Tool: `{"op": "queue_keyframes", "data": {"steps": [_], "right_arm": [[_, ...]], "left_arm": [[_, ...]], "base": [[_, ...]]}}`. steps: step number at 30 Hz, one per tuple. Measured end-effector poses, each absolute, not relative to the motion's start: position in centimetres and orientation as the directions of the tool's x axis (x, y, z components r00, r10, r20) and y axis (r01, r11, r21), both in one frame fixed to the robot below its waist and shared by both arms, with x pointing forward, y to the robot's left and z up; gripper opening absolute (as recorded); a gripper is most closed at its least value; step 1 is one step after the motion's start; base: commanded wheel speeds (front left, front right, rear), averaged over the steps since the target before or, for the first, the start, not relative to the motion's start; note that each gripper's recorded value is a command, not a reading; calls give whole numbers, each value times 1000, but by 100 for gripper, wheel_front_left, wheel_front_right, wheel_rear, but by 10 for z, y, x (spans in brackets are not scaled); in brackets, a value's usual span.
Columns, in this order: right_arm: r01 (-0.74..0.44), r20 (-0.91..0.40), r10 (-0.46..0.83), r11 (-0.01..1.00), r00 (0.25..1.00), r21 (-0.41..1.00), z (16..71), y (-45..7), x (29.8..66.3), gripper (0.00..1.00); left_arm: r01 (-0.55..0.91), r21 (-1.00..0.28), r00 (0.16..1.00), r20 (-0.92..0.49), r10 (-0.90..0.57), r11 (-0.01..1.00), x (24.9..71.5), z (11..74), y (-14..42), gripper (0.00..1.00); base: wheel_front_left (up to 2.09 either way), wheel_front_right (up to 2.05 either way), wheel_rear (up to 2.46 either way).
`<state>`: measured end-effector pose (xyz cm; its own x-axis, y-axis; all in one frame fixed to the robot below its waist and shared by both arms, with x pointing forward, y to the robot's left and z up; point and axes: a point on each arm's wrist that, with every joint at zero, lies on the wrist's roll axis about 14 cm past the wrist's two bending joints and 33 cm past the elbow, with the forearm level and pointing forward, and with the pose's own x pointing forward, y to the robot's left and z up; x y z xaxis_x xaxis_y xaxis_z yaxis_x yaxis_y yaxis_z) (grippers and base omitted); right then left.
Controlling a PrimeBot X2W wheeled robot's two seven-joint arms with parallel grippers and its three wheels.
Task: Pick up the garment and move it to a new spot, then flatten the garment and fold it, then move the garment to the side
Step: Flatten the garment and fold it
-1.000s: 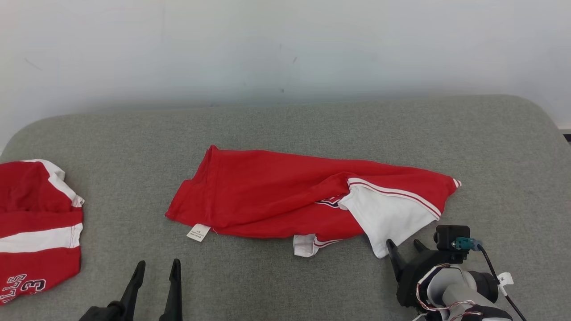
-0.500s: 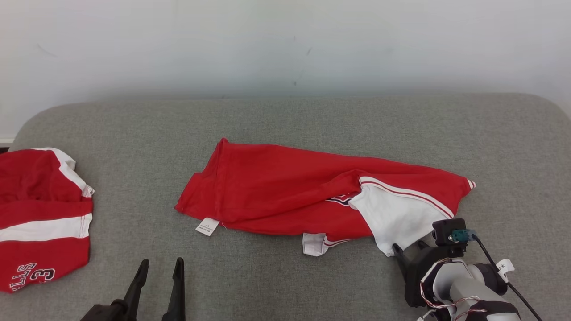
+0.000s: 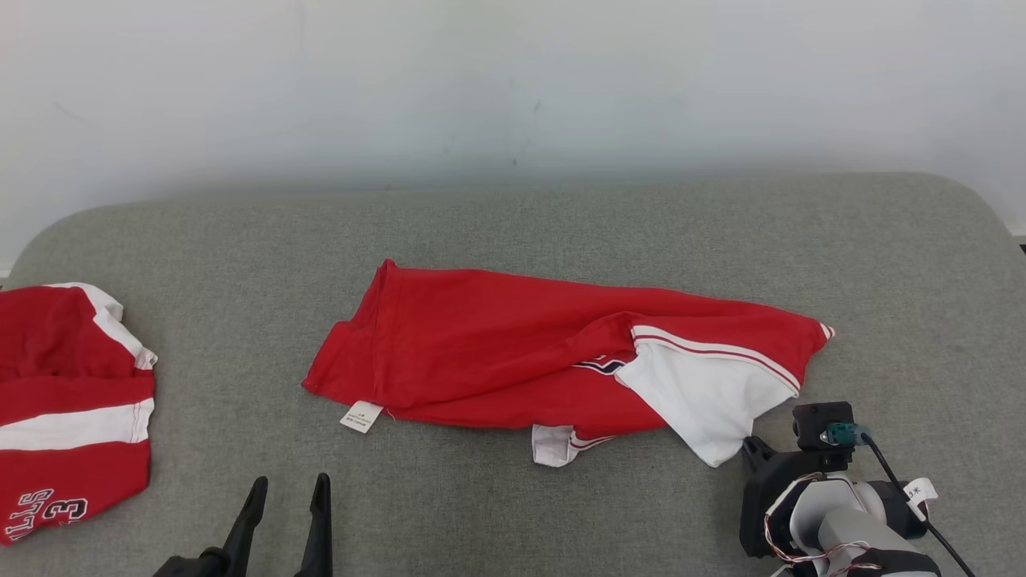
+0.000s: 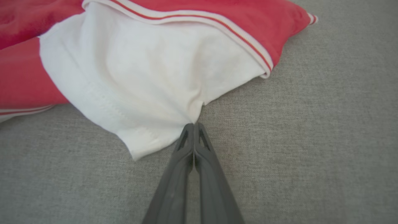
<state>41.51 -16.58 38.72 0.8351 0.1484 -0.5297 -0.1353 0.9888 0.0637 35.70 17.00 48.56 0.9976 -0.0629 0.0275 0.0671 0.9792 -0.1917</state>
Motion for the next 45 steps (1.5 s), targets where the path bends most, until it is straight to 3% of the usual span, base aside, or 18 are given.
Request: {"op": "queue_keyframes", "data": {"steps": [8,16,24,25,26,36,45], "right_arm": [[-121,-513,124,992,849,39,393,-176,415,0],[-39,-545,-4,997,839,-69,385,-241,399,0],[55,-572,-96,995,815,-87,379,-278,382,0],[60,-573,-99,994,814,-87,379,-279,381,22],[66,-564,-101,994,820,-83,380,-279,382,100],[41,-324,-38,999,945,4,421,-237,403,100],[-71,-104,74,997,992,40,458,-183,382,100]], "left_arm": [[77,-192,997,34,-71,978,356,488,167,100],[73,-193,997,37,-67,978,355,489,168,100],[80,-196,997,36,-74,977,358,488,165,100],[82,-196,996,35,-76,977,358,488,165,100],[84,-196,996,36,-78,977,359,488,164,100],[94,-197,995,54,-85,976,357,494,162,100],[92,-195,995,48,-84,976,356,493,161,100]], "base": [[0,0,0],[0,0,0],[0,0,0],[0,0,0],[0,0,0],[0,0,0],[0,0,0]]}}
